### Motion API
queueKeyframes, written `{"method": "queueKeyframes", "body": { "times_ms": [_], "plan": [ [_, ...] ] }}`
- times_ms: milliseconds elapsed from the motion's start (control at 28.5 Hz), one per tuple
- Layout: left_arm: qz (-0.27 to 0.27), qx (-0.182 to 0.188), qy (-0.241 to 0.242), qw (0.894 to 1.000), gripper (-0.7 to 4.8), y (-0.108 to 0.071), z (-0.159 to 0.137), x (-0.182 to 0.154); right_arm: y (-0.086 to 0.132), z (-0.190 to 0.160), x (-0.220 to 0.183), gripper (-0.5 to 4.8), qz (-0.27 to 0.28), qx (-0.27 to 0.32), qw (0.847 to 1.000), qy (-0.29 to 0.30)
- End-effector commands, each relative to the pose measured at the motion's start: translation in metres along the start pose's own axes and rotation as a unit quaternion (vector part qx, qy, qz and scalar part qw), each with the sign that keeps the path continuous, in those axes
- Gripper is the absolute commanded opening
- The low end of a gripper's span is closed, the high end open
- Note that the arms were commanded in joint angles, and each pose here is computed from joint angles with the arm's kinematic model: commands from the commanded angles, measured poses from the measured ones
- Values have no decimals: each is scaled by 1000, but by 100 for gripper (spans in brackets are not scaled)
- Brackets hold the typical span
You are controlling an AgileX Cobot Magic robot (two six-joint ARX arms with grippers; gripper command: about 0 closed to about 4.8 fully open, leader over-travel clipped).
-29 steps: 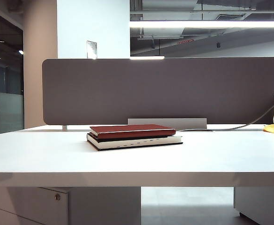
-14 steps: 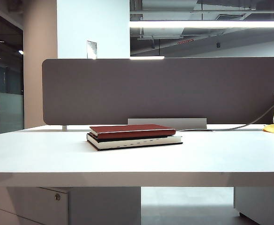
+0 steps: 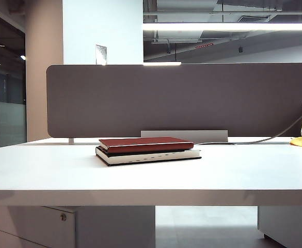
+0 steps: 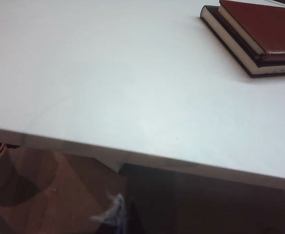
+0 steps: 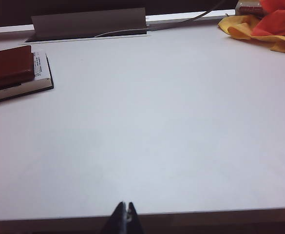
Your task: Pick up the red book and place it on top of the black book.
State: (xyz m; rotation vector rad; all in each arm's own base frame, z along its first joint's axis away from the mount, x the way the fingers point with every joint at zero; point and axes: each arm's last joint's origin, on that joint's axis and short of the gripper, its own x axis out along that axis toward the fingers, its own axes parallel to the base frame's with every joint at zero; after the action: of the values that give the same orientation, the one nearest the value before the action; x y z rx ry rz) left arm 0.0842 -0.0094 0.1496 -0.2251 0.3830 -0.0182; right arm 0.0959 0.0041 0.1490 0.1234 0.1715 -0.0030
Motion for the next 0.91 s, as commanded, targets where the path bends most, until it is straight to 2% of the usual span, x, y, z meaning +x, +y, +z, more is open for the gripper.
{"method": "queueKeyframes", "body": {
  "times_ms": [35,701,771,911],
  "plan": [
    [1,-1,-1,1000,-6,0,0,0,0,0,0,-1,0,-1,1000,-3],
    [3,6,-4,1000,-6,0,0,0,0,0,0,-1,0,-1,1000,-3],
    [0,7,-16,1000,-6,0,2,1,0,0,0,-1,0,-1,1000,-3],
    [-17,17,-82,996,-6,-2,9,5,0,0,0,-1,0,-1,1000,-3]
  ]
}}
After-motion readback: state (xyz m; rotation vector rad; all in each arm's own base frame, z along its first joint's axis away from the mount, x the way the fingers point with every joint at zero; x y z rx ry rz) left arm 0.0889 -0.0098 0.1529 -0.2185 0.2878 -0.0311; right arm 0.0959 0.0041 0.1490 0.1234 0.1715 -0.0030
